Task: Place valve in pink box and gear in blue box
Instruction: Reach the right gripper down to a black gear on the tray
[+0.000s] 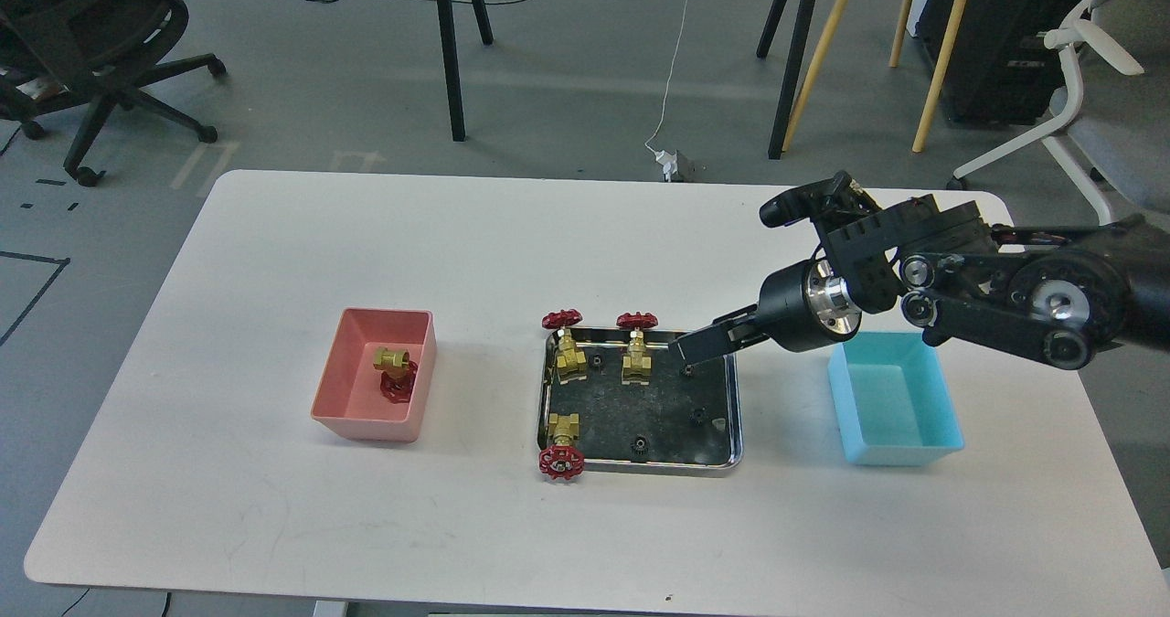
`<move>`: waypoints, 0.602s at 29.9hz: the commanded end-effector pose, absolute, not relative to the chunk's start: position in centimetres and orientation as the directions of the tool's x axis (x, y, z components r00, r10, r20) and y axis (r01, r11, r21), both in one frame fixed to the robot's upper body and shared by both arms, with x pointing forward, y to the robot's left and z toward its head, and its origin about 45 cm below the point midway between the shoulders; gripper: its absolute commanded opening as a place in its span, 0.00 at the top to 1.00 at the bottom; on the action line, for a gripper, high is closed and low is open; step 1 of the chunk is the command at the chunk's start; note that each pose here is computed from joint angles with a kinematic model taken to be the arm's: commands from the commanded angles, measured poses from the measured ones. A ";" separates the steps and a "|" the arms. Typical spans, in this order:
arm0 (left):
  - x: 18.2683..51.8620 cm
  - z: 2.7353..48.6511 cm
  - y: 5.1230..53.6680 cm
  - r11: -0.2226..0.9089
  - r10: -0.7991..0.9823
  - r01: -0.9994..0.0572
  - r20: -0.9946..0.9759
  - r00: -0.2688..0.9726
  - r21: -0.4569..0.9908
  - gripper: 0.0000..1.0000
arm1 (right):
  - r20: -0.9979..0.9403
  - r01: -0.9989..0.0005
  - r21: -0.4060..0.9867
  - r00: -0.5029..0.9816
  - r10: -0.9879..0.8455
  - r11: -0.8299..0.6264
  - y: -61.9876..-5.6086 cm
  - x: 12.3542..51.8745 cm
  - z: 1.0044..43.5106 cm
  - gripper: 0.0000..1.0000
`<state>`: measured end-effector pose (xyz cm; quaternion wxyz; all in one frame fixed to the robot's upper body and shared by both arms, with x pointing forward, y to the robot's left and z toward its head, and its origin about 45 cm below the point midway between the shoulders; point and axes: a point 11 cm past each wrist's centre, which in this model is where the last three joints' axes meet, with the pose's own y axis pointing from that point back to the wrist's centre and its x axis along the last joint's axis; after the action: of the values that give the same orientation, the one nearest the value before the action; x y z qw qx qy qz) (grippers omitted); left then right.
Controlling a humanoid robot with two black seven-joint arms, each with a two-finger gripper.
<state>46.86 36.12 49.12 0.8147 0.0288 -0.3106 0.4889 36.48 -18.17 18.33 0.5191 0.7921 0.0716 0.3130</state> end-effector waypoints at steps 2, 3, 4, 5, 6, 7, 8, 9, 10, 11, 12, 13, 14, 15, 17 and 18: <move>46.9 50.2 36.0 0.513 0.782 -0.812 0.541 0.308 -0.279 0.04 | 0.380 -0.177 0.900 0.764 0.522 -0.398 -17.8 35.8 17.0 0.02; 46.9 50.5 36.0 0.509 0.784 -0.812 0.543 0.301 -0.286 0.04 | 0.370 -0.172 0.908 0.755 0.541 -0.381 -17.6 35.8 16.8 0.02; 46.9 50.7 36.0 0.510 0.784 -0.810 0.545 0.298 -0.289 0.04 | 0.363 -0.169 0.914 0.748 0.556 -0.369 -17.4 35.9 16.6 0.02; 46.9 51.0 36.0 0.508 0.784 -0.809 0.547 0.293 -0.295 0.04 | 0.357 -0.163 0.918 0.741 0.569 -0.362 -17.0 35.9 16.3 0.02; 46.9 51.0 36.0 0.506 0.785 -0.810 0.547 0.291 -0.296 0.04 | 0.352 -0.157 0.920 0.735 0.579 -0.360 -16.6 35.9 16.0 0.02; 46.9 51.1 36.0 0.504 0.787 -0.810 0.547 0.286 -0.301 0.04 | 0.350 -0.154 0.921 0.732 0.584 -0.359 -16.2 36.0 15.7 0.02; 46.9 51.1 36.1 0.500 0.788 -0.812 0.548 0.281 -0.301 0.04 | 0.347 -0.152 0.922 0.729 0.590 -0.356 -15.9 36.0 15.5 0.02; 46.9 51.1 36.2 0.495 0.790 -0.814 0.548 0.276 -0.304 0.04 | 0.344 -0.154 0.925 0.727 0.595 -0.347 -15.9 36.1 15.2 0.03; 46.9 51.2 36.3 0.491 0.792 -0.815 0.548 0.270 -0.307 0.04 | 0.335 -0.151 0.930 0.724 0.602 -0.336 -15.9 36.1 14.8 0.03; 46.9 51.3 36.5 0.486 0.794 -0.818 0.547 0.265 -0.309 0.04 | 0.326 -0.144 0.934 0.717 0.616 -0.326 -15.6 36.0 14.5 0.03; 46.9 51.4 36.9 0.476 0.798 -0.823 0.547 0.255 -0.311 0.04 | 0.319 -0.135 0.936 0.711 0.626 -0.324 -15.2 35.9 14.1 0.03; 46.8 51.4 37.3 0.469 0.799 -0.827 0.547 0.248 -0.310 0.04 | 0.313 -0.128 0.939 0.704 0.637 -0.320 -14.9 35.7 13.8 0.03; 46.8 51.5 37.6 0.462 0.802 -0.829 0.547 0.240 -0.314 0.04 | 0.307 -0.123 0.942 0.697 0.648 -0.313 -14.5 35.6 13.5 0.03; 46.8 51.7 37.7 0.459 0.803 -0.830 0.547 0.236 -0.316 0.04 | 0.300 -0.120 0.944 0.695 0.653 -0.306 -14.4 35.5 13.1 0.03; 46.9 51.9 38.0 0.452 0.806 -0.832 0.546 0.227 -0.321 0.04 | 0.288 -0.123 0.951 0.692 0.662 -0.285 -14.5 35.7 12.6 0.03; 46.9 51.9 38.2 0.446 0.809 -0.835 0.544 0.223 -0.321 0.04 | 0.286 -0.128 0.953 0.691 0.664 -0.276 -14.5 35.8 12.4 0.03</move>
<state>46.86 37.69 51.73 0.7855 0.0203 -0.3347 0.5201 35.64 -14.54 13.04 0.5632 0.7285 0.1818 0.3449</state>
